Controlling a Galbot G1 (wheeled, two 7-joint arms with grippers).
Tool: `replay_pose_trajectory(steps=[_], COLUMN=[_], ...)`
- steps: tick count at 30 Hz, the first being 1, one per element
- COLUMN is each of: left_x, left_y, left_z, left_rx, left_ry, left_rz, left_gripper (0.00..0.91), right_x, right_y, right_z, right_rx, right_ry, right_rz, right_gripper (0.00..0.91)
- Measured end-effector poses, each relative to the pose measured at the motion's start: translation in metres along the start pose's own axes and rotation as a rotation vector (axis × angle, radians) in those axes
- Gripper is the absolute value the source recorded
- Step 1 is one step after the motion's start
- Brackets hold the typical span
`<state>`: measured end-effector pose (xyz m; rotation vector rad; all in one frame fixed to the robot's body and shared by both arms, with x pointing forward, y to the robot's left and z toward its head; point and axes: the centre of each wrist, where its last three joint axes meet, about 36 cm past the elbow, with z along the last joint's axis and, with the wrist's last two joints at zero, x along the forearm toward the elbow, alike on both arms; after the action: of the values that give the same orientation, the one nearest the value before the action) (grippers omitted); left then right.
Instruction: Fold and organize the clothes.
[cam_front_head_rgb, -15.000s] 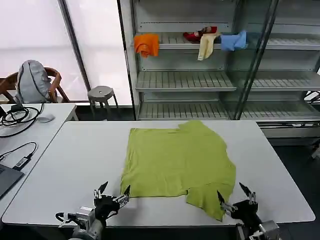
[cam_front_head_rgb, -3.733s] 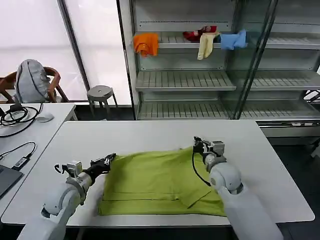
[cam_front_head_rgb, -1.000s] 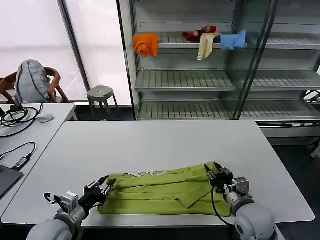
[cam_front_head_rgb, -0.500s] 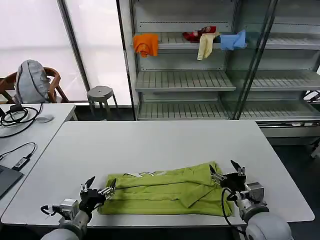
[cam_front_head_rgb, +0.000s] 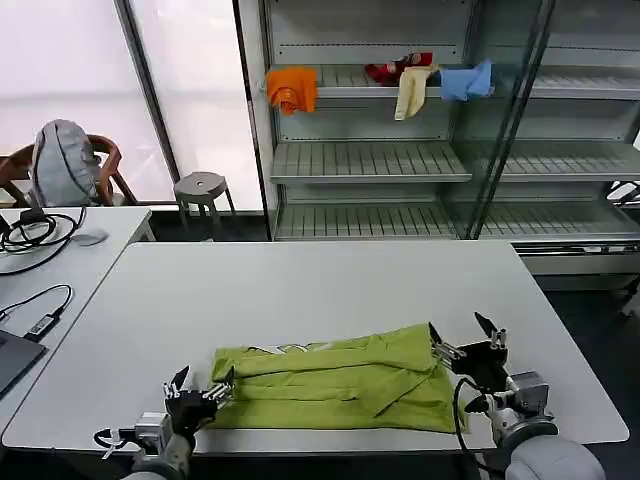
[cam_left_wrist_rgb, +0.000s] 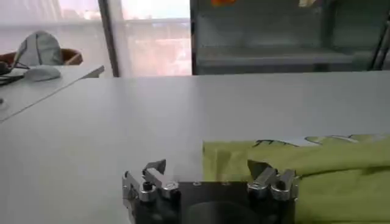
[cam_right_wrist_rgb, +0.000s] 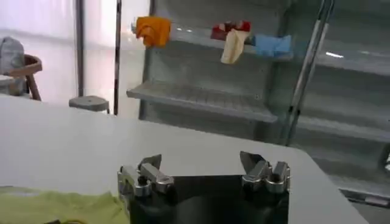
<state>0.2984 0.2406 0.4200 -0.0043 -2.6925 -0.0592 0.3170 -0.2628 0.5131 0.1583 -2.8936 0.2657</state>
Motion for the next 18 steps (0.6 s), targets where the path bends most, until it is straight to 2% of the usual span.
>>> replay_pose_trajectory(steps=[1, 2, 3, 4, 18], left_x=[0.000, 0.000, 0.000, 0.000, 0.003], left_y=[-0.002, -0.003, -0.004, -0.005, -0.015], left_z=[0.001, 0.002, 0.003, 0.004, 0.011], left_rx=[-0.001, -0.003, -0.005, -0.006, -0.017], left_ry=[0.004, 0.008, 0.013, 0.017, 0.044], left_rz=[0.001, 0.002, 0.002, 0.000, 0.015], left_gripper=[0.907, 0.383, 0.171, 0.020, 0.020], right_x=[0.000, 0.000, 0.000, 0.001, 0.006], right_y=[0.000, 0.000, 0.000, 0.001, 0.003], right_z=[0.000, 0.000, 0.000, -0.001, -0.001], right_rx=[0.001, 0.001, 0.002, 0.002, 0.002], right_ry=[-0.001, -0.002, -0.003, -0.004, -0.005], right_rz=[0.001, 0.003, 0.003, 0.004, 0.009], right_gripper=[0.907, 0.907, 0.907, 0.907, 0.907])
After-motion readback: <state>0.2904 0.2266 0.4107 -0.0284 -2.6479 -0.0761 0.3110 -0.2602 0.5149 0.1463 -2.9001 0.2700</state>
